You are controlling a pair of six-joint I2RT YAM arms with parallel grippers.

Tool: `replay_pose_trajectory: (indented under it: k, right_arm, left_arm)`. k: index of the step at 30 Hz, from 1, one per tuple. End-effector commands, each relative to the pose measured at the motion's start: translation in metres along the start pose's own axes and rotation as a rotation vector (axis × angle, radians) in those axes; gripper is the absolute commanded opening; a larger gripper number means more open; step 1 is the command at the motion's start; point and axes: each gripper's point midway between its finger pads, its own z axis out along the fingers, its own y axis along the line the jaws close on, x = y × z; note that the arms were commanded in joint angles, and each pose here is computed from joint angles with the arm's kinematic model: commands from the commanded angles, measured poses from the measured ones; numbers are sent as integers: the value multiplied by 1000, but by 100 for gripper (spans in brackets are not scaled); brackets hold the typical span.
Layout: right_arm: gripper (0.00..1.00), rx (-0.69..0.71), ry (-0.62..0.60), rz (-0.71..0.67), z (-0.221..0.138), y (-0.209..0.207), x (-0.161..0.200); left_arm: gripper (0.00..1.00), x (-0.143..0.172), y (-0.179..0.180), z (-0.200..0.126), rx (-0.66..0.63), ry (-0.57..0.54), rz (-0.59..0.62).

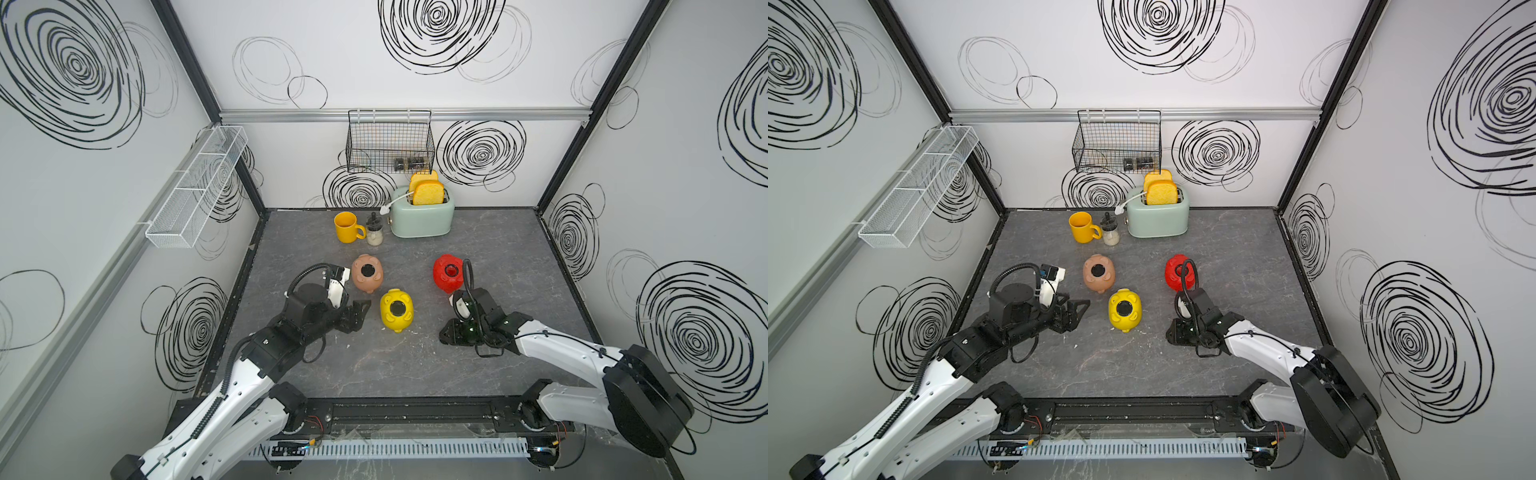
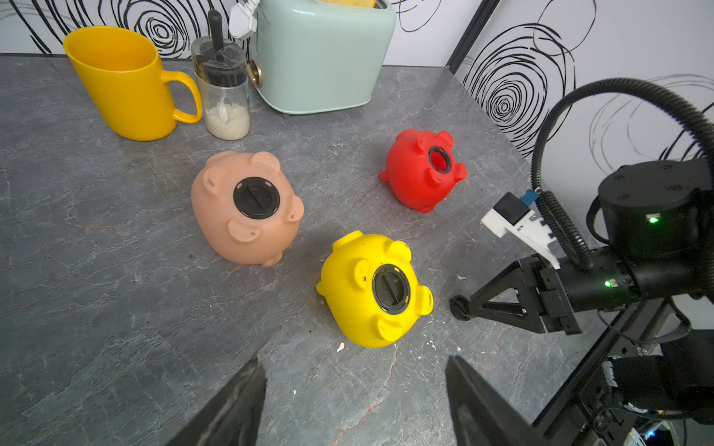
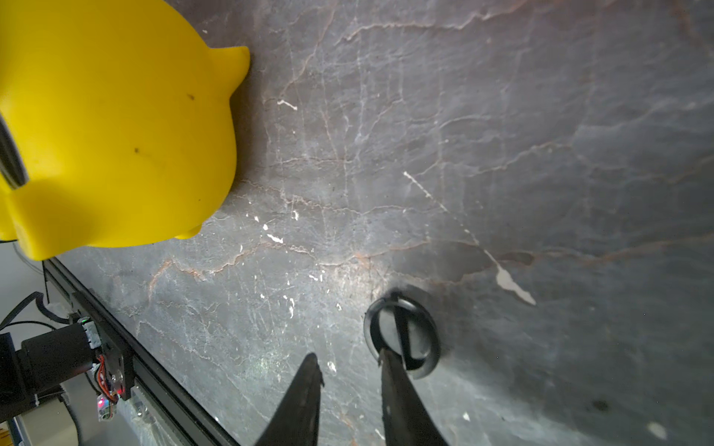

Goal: Close piggy banks
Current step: Pick up the knob at the center of the board.

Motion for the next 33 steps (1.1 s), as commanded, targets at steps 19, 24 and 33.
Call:
replay_pose_trajectory:
  k: [19, 24, 33]
  right_arm:
    - [30, 84, 51, 52, 21, -34, 24]
    - [29, 127, 61, 67, 16, -41, 28]
    - [21, 176, 65, 88, 14, -50, 31]
  left_arm:
    - [77, -6, -1, 4, 0, -24, 21]
    - [77, -6, 0, 5, -2, -21, 20]
    - [77, -4, 3, 6, -14, -15, 15]
